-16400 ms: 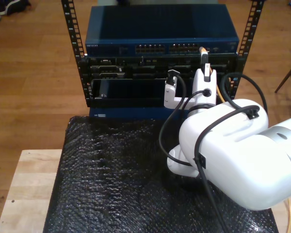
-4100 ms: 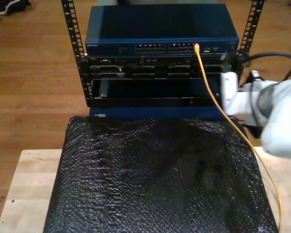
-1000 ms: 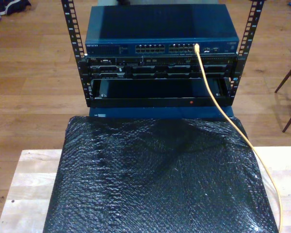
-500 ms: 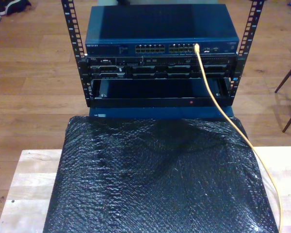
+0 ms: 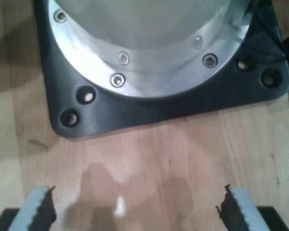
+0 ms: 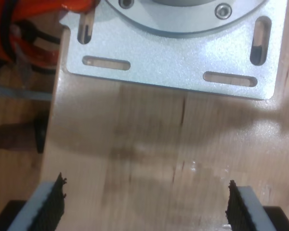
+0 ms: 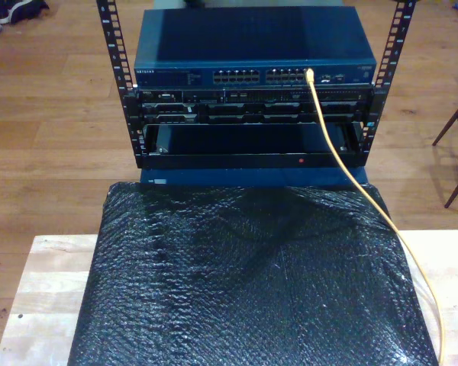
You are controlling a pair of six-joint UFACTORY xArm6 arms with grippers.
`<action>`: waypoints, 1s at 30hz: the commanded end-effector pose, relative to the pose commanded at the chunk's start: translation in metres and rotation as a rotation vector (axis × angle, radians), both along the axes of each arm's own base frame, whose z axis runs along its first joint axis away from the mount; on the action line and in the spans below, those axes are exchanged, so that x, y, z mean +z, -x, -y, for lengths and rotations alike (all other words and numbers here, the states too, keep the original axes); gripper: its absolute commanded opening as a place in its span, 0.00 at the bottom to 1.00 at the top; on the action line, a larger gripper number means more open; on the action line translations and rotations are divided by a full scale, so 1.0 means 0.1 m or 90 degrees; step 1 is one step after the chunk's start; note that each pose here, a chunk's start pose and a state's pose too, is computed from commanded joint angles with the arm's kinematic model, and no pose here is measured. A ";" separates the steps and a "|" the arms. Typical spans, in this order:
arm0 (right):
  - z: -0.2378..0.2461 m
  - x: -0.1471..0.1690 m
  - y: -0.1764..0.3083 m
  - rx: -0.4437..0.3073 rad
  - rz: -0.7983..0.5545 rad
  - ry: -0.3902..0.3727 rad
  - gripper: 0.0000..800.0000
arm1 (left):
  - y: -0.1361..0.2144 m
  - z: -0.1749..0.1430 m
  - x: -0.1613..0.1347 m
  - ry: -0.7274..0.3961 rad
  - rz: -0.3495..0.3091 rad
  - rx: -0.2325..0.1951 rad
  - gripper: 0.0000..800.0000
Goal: Grab the cable and plug it in
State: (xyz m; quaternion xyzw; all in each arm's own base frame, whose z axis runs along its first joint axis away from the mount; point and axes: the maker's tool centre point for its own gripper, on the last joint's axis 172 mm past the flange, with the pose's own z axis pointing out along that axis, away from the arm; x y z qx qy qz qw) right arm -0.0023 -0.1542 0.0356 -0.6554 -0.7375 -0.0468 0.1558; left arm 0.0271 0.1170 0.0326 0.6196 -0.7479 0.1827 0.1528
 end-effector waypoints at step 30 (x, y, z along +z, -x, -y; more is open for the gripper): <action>0.05 -0.05 -0.01 0.006 0.006 0.029 1.00 | 0.00 0.00 0.00 0.000 0.000 0.000 1.00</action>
